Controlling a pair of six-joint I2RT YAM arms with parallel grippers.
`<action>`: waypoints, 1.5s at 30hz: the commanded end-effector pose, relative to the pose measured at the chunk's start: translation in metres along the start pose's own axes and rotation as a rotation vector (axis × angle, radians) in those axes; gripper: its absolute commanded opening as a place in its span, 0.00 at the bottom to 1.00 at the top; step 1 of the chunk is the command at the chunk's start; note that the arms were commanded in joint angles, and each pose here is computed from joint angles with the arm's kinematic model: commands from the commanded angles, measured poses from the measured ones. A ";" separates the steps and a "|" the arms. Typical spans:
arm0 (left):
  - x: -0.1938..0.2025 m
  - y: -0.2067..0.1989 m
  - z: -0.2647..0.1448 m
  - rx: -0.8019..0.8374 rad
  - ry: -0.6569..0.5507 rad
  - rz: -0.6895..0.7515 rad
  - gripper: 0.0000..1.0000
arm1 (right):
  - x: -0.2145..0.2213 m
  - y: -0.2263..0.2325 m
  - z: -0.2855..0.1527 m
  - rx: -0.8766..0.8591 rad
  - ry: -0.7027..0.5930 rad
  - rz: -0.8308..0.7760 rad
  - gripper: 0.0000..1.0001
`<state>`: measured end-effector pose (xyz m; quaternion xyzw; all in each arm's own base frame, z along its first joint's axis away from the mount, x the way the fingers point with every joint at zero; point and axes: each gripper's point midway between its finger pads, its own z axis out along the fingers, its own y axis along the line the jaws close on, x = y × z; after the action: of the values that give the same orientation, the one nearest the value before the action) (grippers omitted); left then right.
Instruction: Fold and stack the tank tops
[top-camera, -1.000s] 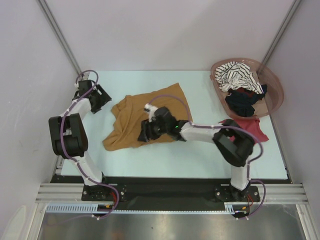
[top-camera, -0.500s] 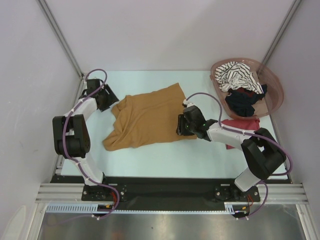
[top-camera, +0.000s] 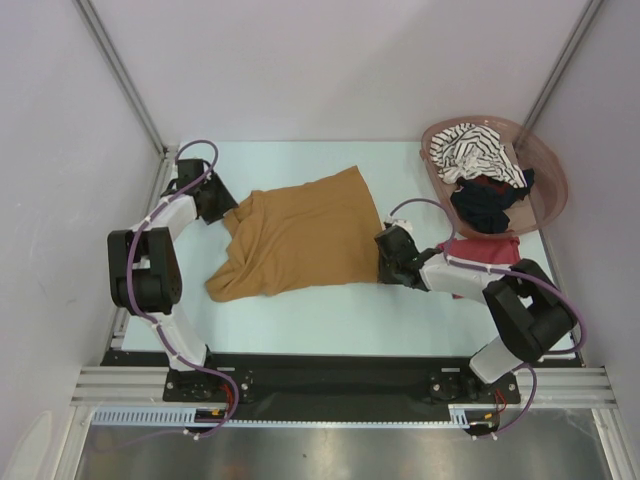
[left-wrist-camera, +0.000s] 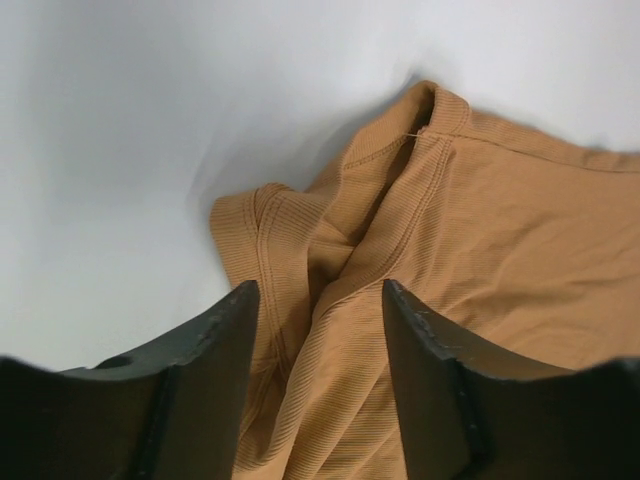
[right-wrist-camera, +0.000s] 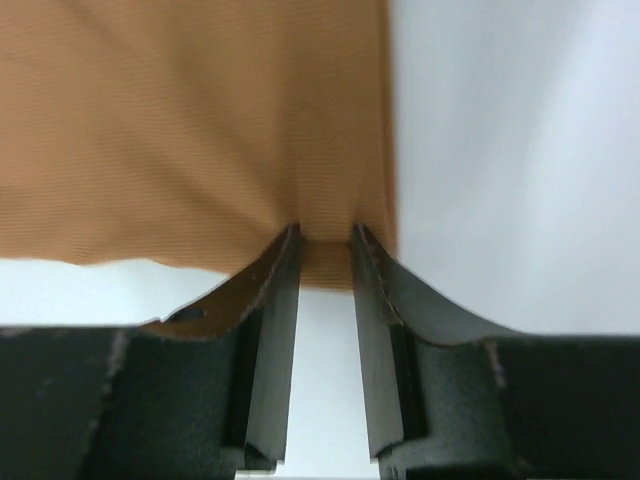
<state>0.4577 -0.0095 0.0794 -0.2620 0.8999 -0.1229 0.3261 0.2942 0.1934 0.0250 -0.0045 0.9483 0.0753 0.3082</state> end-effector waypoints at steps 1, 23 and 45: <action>-0.016 -0.016 -0.002 0.030 -0.033 0.044 0.56 | 0.006 -0.019 -0.005 0.047 -0.023 0.048 0.32; -0.003 0.024 0.038 -0.251 0.038 0.126 0.34 | 0.013 -0.025 0.005 0.000 0.007 0.074 0.22; -0.075 0.029 0.035 -0.042 0.002 -0.112 0.42 | 0.040 -0.034 0.022 0.017 0.072 0.073 0.04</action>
<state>0.5029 0.0531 0.0672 -0.3014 0.9028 -0.0892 0.2935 0.3019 0.1792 0.0177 0.0352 0.9371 0.1108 0.3290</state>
